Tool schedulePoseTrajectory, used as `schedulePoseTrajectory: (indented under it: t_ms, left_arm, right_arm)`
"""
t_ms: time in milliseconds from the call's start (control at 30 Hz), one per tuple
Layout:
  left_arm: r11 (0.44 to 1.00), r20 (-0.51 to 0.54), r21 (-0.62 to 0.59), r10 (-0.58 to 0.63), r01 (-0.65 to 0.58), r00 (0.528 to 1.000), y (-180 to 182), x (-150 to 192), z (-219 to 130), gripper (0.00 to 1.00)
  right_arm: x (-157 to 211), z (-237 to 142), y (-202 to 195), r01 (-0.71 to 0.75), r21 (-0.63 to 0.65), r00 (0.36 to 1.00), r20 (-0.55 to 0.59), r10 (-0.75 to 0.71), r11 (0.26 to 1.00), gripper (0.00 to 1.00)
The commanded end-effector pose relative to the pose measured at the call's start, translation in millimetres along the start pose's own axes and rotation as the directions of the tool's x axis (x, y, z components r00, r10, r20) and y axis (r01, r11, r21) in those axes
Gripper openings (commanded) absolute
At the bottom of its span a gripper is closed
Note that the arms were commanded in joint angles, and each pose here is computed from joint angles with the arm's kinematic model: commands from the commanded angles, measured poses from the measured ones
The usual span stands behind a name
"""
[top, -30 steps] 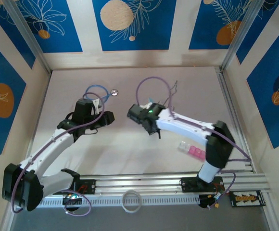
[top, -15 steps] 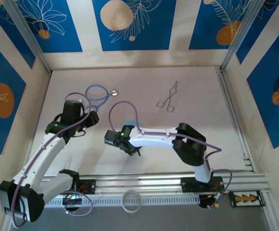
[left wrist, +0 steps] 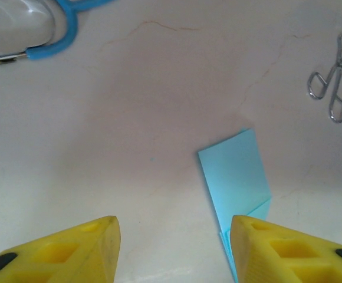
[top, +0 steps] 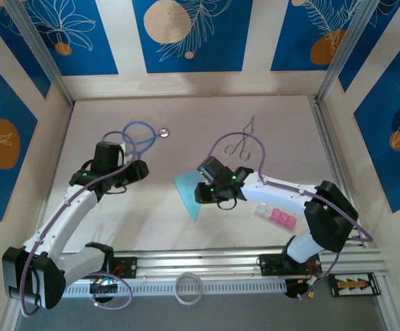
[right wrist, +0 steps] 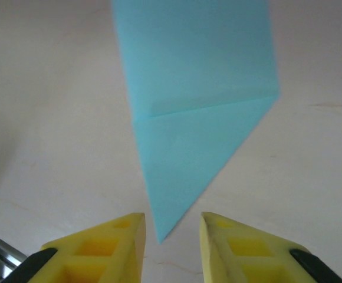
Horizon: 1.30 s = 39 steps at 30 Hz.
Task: Fold a paper plane with a square sheet of paper (pick it up from the middle)
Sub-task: Turn over the paper at the center of the table, then fold the wing for the fifth time at the center of the table.
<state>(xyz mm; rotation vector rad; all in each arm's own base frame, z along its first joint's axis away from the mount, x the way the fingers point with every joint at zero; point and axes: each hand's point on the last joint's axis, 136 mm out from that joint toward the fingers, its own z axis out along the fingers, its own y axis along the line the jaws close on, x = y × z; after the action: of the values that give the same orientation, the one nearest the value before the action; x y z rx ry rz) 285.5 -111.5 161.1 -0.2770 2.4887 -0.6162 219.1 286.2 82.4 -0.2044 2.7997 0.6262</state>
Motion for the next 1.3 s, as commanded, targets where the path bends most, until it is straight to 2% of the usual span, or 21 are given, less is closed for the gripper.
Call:
schedulePoseTrajectory:
  t_ms: [0,200,333,500,833,1267]
  left_arm:
    - [0.997,-0.027,0.059,-0.038,0.040,0.999,-6,5,4,0.51]
    - [0.987,-0.078,0.138,-0.077,0.087,0.994,-14,18,13,0.49]
    - [0.979,-0.113,0.174,-0.083,0.102,0.990,-19,23,20,0.45]
    - [0.972,-0.143,0.202,-0.090,0.118,0.986,-26,21,28,0.40]
    - [0.946,-0.188,0.286,-0.102,0.154,0.977,-38,23,40,0.39]
    - [0.924,-0.235,0.328,-0.120,0.195,0.964,-39,34,52,0.37]
  right_arm:
    - [-1,-4,15,-0.111,-0.162,0.994,-0.010,0.110,0.981,0.29]
    - [-1,-2,7,-0.157,-0.217,0.987,-0.002,0.160,0.963,0.26]
    - [-2,3,13,-0.187,-0.254,0.982,-0.031,0.185,0.949,0.20]
    - [-5,10,19,-0.203,-0.281,0.979,-0.036,0.201,0.938,0.19]
    - [-13,25,34,-0.202,-0.317,0.979,-0.082,0.186,0.927,0.17]
    - [10,80,26,-0.303,-0.225,0.946,-0.188,0.263,0.926,0.15]
